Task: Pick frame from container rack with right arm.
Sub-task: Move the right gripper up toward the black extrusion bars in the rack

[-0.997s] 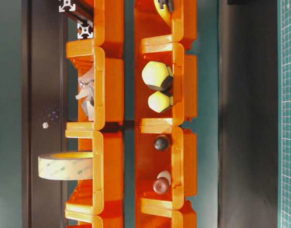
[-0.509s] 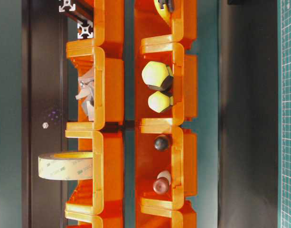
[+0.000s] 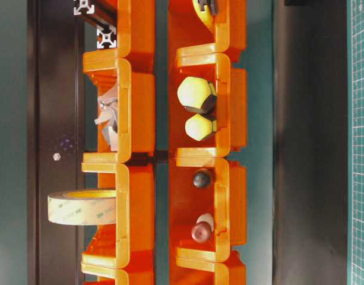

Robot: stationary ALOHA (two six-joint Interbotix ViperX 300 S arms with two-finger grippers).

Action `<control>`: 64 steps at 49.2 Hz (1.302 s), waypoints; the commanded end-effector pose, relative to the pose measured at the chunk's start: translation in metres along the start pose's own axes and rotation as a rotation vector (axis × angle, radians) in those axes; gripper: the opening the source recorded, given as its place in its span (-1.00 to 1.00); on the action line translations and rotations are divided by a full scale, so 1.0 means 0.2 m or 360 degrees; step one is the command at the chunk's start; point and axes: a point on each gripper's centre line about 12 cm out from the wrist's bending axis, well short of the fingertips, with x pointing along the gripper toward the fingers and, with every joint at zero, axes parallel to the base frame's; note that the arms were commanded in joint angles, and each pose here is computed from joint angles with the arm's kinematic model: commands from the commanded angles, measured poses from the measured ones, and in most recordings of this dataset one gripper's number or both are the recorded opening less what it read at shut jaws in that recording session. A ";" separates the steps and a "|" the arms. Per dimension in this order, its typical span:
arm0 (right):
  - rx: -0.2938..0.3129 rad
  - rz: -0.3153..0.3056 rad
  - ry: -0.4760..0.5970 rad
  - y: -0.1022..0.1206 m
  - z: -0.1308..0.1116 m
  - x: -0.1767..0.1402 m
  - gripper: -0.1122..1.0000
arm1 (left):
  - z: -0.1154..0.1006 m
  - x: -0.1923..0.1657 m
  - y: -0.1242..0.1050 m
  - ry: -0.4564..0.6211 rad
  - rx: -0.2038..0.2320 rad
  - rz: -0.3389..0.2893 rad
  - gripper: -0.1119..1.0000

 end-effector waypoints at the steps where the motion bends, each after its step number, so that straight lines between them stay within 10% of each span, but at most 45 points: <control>1: -0.0094 -0.0314 -0.0056 0.01 0.05 -0.05 -0.80 | 0.04 0.01 0.00 -0.0029 0.0000 -0.0001 -0.80; 9: -0.0306 -0.0909 -0.0060 0.14 0.07 0.04 -0.80 | 0.04 0.01 0.00 -0.0027 -0.0002 -0.0001 -0.80; 18: -0.0333 -0.1209 0.0110 0.21 0.09 0.05 -0.80 | 0.03 0.01 0.00 -0.0022 -0.0002 0.0002 -0.80; 42: -0.0503 -0.1209 0.0228 0.33 0.10 0.17 -0.67 | 0.02 0.01 0.00 -0.0012 -0.0007 0.0004 -0.80; 59: -0.0616 -0.1274 0.0261 0.39 0.10 0.28 0.60 | 0.02 0.01 0.00 -0.0002 -0.0007 -0.0002 -0.80; 64: -0.0624 -0.1302 0.0269 0.40 0.11 0.30 0.71 | 0.02 0.01 0.00 0.0000 -0.0007 -0.0002 -0.80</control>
